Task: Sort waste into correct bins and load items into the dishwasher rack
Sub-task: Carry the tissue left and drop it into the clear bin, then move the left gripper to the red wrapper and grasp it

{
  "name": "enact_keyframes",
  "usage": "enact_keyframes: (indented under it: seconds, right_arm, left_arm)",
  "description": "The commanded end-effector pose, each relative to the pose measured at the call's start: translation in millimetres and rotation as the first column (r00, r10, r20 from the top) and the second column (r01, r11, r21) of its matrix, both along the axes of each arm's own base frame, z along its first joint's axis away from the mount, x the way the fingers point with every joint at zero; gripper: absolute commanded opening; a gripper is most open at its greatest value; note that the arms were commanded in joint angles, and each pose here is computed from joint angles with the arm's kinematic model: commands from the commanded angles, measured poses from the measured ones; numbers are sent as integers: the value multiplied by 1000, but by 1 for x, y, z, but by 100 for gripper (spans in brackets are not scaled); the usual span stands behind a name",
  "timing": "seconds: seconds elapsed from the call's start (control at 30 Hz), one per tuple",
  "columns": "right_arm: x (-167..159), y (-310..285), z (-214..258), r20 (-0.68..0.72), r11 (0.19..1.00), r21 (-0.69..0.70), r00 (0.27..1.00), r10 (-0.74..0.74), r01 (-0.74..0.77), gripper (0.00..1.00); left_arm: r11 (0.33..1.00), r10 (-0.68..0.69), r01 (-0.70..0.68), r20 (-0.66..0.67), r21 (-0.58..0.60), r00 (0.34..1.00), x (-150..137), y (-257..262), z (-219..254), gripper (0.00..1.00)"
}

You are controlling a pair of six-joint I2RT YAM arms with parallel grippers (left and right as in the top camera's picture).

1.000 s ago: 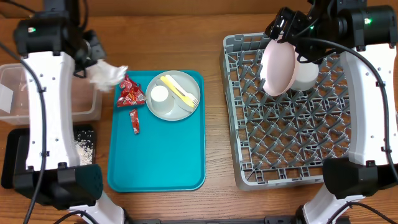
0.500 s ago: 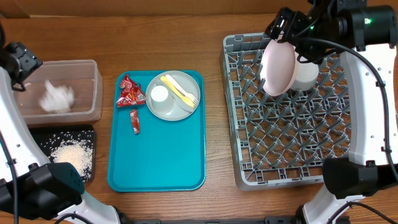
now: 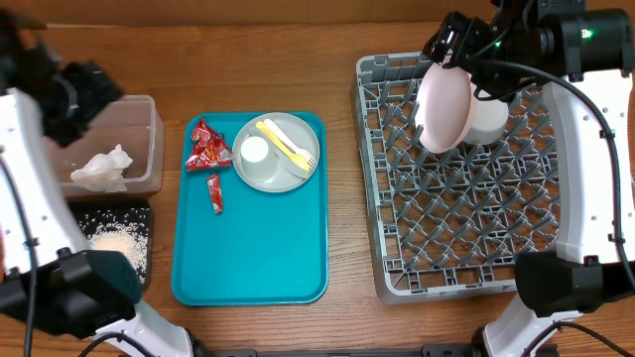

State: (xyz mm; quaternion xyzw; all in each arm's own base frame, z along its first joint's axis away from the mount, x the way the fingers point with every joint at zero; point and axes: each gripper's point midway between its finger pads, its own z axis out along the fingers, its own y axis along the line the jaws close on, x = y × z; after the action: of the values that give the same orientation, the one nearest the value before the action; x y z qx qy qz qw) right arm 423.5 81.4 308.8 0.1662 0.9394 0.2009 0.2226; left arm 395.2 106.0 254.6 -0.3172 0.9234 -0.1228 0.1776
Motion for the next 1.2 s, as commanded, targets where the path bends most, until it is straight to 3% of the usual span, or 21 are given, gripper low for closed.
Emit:
enact_keyframes:
  seconds: [0.0, 0.17, 0.43, 0.5, 0.77, 0.87, 1.17]
  right_arm:
    - [0, -3, 3, 13, 1000, -7, 1000, -4, 4, 100]
    - [0, -3, 3, 13, 1000, -7, 1000, -4, 4, 100]
    - [0, -3, 3, 13, 1000, -7, 1000, -4, 4, 100]
    - [0, -3, 3, 13, 1000, -7, 1000, -4, 4, 100]
    - [0, -3, 3, 13, 1000, -7, 1000, -4, 4, 100]
    - [0, -3, 3, 13, 1000, -7, 1000, -4, 4, 100]
    - [0, -3, 3, 13, 1000, -7, 1000, -4, 4, 100]
  left_arm:
    - [999, -37, 38, -79, 2, 996, -2, -47, -6, 74]
    - [975, 204, -181, -207, 128, 957, -15, -56, -25, 75]
    - [875, 479, -477, -292, 82, 828, -17, -72, -71, 89]
    - [868, 482, -495, -310, 40, 820, -12, -78, -90, 93]
    - [891, 429, -454, -281, -27, 858, 6, -98, -121, 90]
    - [896, 419, -444, -284, -26, 862, 6, -103, -129, 84]
    - [823, 541, -568, -324, 12, 776, -10, -113, -186, 84]
